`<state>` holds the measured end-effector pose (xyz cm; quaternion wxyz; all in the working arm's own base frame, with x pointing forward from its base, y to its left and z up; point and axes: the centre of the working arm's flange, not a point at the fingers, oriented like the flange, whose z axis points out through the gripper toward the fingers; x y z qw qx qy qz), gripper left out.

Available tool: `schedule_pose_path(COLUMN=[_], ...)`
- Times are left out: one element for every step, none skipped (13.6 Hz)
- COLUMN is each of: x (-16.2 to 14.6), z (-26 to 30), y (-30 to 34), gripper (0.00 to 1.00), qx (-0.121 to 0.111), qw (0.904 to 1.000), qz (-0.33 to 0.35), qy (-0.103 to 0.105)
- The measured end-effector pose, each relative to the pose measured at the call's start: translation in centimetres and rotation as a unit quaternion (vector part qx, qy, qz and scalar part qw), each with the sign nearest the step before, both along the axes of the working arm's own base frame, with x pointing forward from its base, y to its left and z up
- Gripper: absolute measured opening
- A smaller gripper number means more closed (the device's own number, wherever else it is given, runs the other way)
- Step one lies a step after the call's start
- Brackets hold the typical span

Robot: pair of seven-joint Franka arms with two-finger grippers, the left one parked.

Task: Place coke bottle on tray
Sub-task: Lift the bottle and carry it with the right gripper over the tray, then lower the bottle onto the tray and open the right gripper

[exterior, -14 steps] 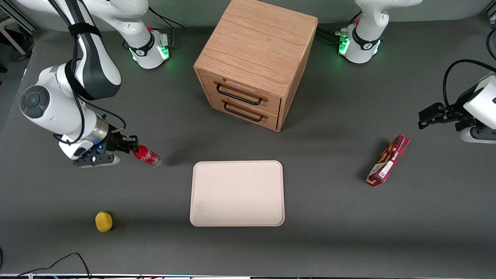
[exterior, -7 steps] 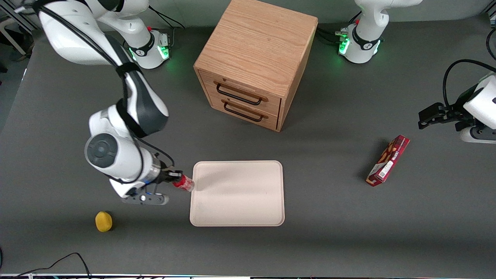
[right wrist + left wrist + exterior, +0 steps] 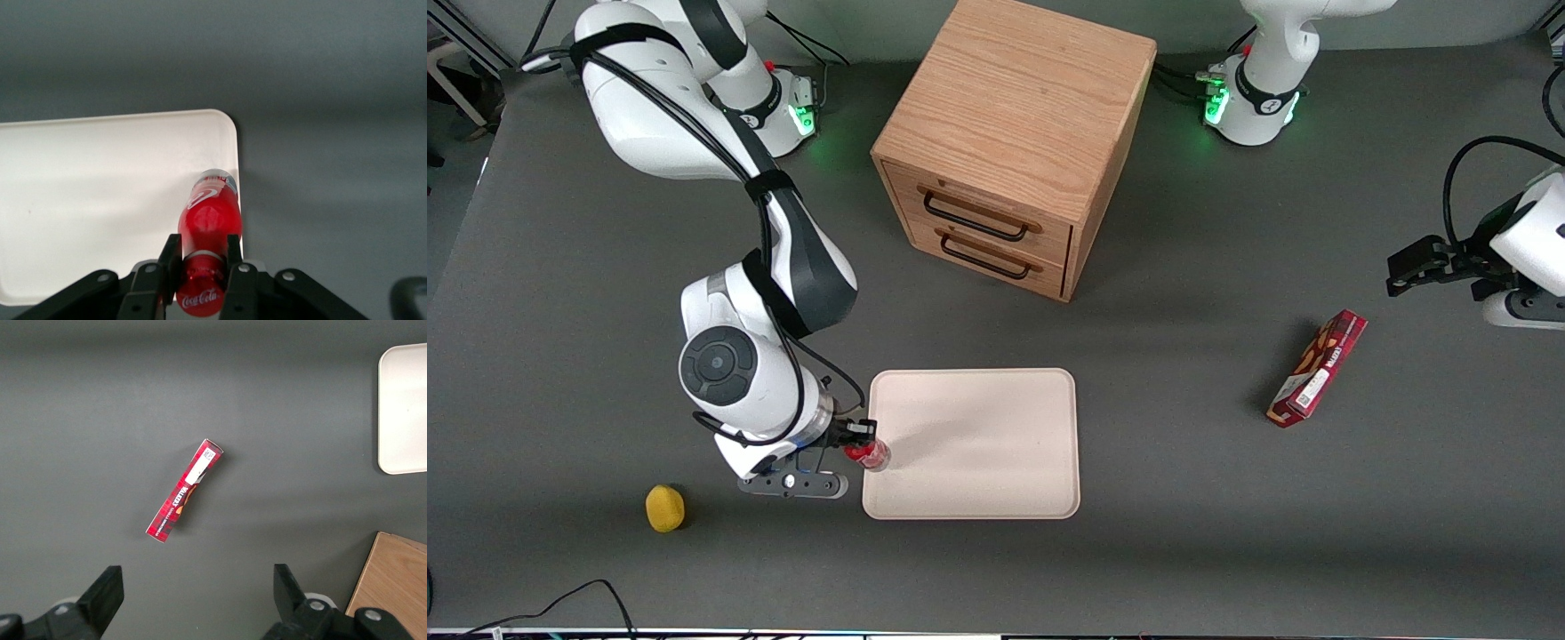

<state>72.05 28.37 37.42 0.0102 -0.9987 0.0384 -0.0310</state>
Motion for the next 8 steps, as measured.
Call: schedule_pose_path(x=[0.2,0.3,0.3,0.2,0.1,0.0,0.0,0.2], z=[-0.3,-0.6,-1.0,-1.6,-2.3,-3.1,-3.9,-4.3], y=[0.3,0.7,1.3,2.1,2.7,3.1,3.1,3.0], gripper=[0.31,0.31,0.31,0.31,0.31,0.31,0.31,0.31], qx=[0.003,0.006,0.009,0.012,0.013,0.013,0.012,0.013], qw=[1.0000,0.9999,0.9998,0.9997,0.9997,0.9997,0.9998,0.9998], qz=[0.001,0.003,0.001,-0.002,-0.002,-0.003,-0.004,-0.005], qy=[-0.005,-0.012,-0.016,-0.020,-0.021,-0.019,-0.016,-0.017])
